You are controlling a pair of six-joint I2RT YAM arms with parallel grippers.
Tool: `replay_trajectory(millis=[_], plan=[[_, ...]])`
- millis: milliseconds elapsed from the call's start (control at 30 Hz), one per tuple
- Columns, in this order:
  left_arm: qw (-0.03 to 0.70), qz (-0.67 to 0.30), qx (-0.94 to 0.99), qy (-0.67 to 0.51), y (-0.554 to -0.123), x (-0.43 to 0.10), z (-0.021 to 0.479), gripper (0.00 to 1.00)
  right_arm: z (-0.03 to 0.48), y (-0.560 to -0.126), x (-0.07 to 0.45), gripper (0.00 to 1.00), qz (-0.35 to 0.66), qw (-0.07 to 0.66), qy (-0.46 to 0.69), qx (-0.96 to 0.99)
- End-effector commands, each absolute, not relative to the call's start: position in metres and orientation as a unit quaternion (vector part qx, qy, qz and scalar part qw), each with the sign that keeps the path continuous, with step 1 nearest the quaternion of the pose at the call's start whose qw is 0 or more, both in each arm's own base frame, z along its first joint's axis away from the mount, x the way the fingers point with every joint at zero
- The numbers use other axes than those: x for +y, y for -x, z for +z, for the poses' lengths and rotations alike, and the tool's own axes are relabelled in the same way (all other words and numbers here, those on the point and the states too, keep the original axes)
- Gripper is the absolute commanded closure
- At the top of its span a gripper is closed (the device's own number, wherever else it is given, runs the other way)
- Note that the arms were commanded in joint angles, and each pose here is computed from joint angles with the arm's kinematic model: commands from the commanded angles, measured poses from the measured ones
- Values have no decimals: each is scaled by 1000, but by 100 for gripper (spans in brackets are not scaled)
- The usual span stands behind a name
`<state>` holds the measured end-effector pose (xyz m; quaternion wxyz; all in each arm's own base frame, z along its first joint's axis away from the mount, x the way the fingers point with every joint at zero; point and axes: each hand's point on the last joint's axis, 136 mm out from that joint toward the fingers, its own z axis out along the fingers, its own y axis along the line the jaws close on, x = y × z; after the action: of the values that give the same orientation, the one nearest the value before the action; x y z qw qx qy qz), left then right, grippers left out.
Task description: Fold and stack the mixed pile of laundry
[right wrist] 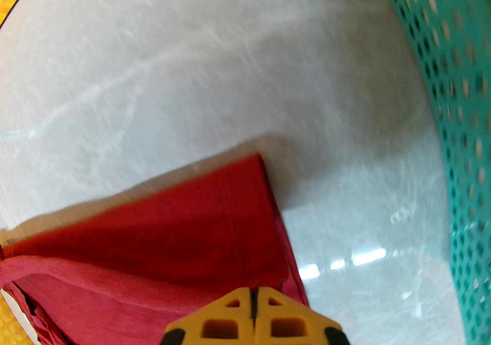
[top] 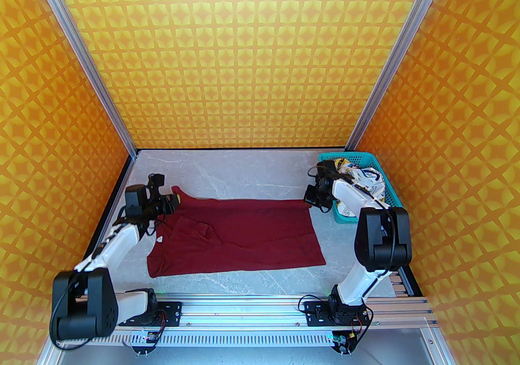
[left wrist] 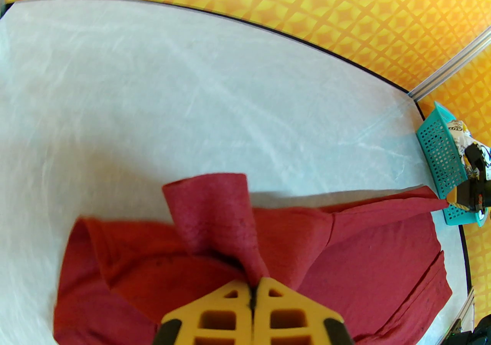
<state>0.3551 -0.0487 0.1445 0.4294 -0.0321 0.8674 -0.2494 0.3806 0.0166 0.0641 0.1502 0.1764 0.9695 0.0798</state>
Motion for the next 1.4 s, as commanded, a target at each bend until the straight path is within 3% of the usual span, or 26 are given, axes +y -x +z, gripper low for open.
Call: replay_trajectory(millis=[0,33,67,100,133,233,467,700,867,1367], plan=[[434,-224,868,90,-341,-32,132,97,56,-376,22,100,111,159,-202,960],[432,-220,868,107,-338,-29,128,95,52,-374,22,99,112,157,-204,960],[423,-216,871,126,-333,-26,119,89,47,-371,23,92,112,152,-206,960],[435,-215,864,135,-330,-24,125,76,43,-368,23,80,110,148,-206,961],[434,-215,863,144,-327,-23,123,61,42,-366,22,75,108,147,-207,961],[435,-200,862,166,-321,-16,125,53,45,-363,19,66,100,150,-208,961],[405,-162,885,163,-315,-13,144,54,75,-362,12,63,82,179,-198,960],[292,-174,938,67,-347,-87,110,50,71,-373,37,62,100,166,-177,965],[223,-131,966,9,-376,-126,75,56,65,-379,52,62,106,156,-165,968],[187,-39,981,-32,-412,-126,40,55,59,-374,59,63,111,147,-152,971]])
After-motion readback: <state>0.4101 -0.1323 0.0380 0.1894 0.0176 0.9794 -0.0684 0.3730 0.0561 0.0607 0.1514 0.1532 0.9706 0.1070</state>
